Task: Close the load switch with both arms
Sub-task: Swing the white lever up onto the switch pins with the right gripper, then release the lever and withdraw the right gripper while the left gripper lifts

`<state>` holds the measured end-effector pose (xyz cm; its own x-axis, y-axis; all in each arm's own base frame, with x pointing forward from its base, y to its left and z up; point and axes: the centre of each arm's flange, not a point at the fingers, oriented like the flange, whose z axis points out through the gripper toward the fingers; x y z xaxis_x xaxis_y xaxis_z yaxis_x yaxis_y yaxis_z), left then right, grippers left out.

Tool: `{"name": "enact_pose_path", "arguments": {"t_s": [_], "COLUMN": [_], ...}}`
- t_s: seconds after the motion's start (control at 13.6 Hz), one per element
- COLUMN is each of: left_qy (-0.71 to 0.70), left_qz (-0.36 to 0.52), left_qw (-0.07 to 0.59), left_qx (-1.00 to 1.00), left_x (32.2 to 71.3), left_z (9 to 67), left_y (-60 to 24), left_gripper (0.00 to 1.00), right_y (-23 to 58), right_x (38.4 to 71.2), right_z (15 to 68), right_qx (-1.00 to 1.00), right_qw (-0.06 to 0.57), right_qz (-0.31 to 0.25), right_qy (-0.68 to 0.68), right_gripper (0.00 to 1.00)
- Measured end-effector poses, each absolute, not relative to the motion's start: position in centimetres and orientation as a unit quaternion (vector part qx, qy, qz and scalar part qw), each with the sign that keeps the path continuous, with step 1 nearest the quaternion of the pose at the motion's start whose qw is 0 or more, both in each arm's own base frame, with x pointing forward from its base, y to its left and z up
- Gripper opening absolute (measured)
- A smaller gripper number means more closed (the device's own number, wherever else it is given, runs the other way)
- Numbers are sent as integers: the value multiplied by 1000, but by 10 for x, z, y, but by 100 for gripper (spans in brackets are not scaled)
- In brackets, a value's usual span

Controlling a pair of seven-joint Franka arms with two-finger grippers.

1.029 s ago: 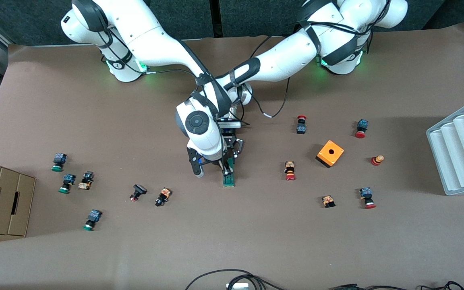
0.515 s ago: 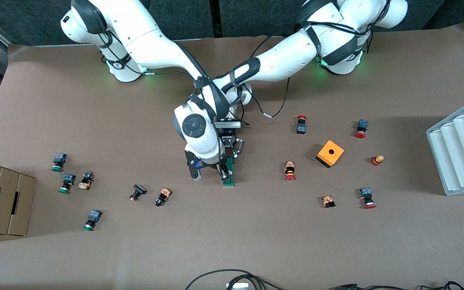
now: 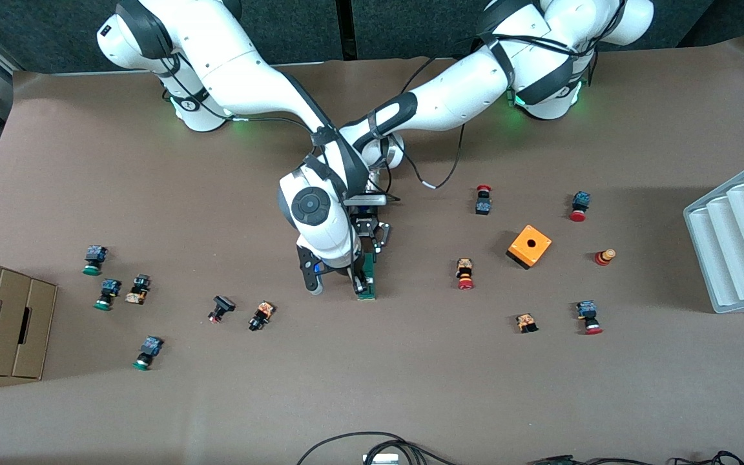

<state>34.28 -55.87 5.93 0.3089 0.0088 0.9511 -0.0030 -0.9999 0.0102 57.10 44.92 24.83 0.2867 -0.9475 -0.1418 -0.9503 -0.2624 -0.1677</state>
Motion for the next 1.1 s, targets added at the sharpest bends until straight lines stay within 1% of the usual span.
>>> {"name": "enact_pose_path", "arguments": {"t_s": [0.07,1.1], "left_qy": [2,2], "left_qz": [588,588], "left_qw": [5,5], "left_qx": [809,809], "left_x": [343,342], "left_z": [59,59], "left_y": [-559,-559], "left_gripper": [55,55], "right_y": [449,444], "right_x": [574,602], "right_z": [246,228], "right_qx": [-794,-787], "right_qw": [111,119], "right_qz": [5,-6], "right_qy": [598,605], "right_gripper": [22,23]}}
